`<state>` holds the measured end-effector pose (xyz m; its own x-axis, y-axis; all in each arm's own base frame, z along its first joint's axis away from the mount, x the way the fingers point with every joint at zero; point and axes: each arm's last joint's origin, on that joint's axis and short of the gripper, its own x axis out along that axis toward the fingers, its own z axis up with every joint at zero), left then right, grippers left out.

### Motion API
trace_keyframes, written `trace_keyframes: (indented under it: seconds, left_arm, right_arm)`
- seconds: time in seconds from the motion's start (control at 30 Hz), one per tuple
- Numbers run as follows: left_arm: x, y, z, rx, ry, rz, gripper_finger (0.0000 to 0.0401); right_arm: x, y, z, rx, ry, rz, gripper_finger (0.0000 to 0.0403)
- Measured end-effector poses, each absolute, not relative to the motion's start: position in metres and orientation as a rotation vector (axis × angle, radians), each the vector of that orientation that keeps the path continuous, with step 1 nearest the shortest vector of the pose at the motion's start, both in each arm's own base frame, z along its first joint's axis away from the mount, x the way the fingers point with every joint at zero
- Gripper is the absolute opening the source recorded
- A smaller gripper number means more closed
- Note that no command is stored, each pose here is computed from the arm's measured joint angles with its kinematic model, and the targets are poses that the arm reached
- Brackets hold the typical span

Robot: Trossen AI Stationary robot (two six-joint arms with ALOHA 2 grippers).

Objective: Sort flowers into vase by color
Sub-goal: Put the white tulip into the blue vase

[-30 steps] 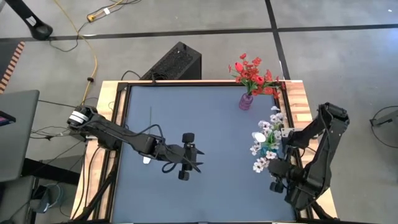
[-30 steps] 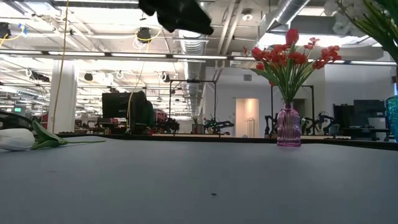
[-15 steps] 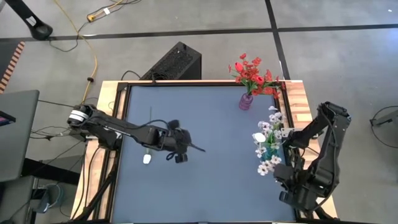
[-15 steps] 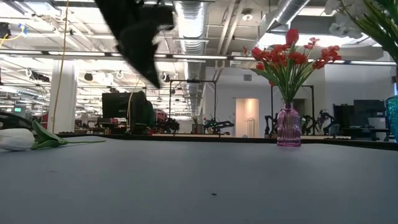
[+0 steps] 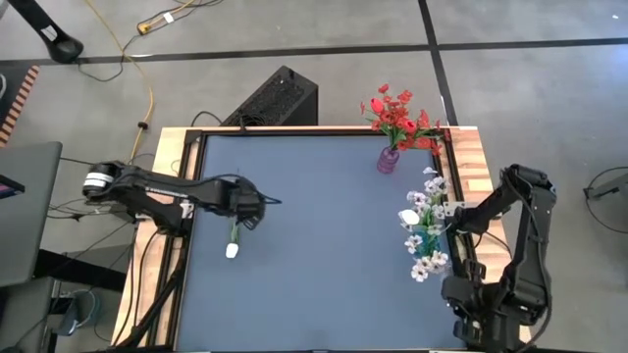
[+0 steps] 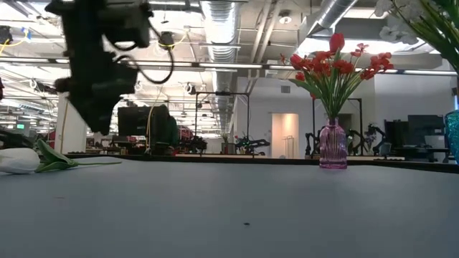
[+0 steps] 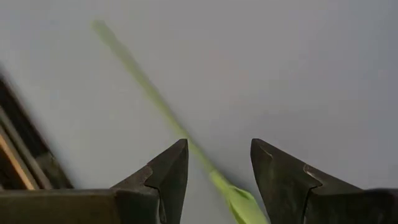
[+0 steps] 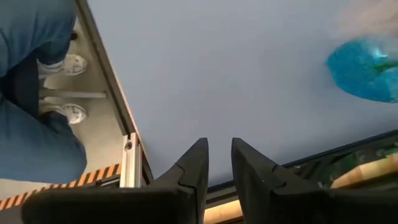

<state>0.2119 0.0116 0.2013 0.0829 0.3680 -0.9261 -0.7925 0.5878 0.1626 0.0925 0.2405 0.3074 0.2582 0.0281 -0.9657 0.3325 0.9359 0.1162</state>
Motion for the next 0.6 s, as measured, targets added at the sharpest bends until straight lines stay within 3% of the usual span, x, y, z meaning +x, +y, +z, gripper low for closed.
trace_keyframes:
  seconds: [0.2,0.37,0.5,0.6]
  left_arm:
    - [0.180,0.024,0.179,-0.627,1.083,0.981,0.0164]
    - [0.164,0.029,0.157,-0.712,1.112,1.057,0.0164]
    - [0.172,0.027,0.139,-0.803,1.031,0.907,0.0164]
    - [0.171,0.027,0.133,-0.800,1.035,0.920,0.0164]
  right_arm:
    - [0.084,0.250,0.301,0.272,1.285,-0.192,0.0098]
    - [0.085,0.254,0.297,0.264,1.286,-0.195,0.0098]
    - [0.086,0.258,0.293,0.262,1.286,-0.196,0.0098]
    - [0.086,0.259,0.292,0.254,1.287,-0.194,0.0098]
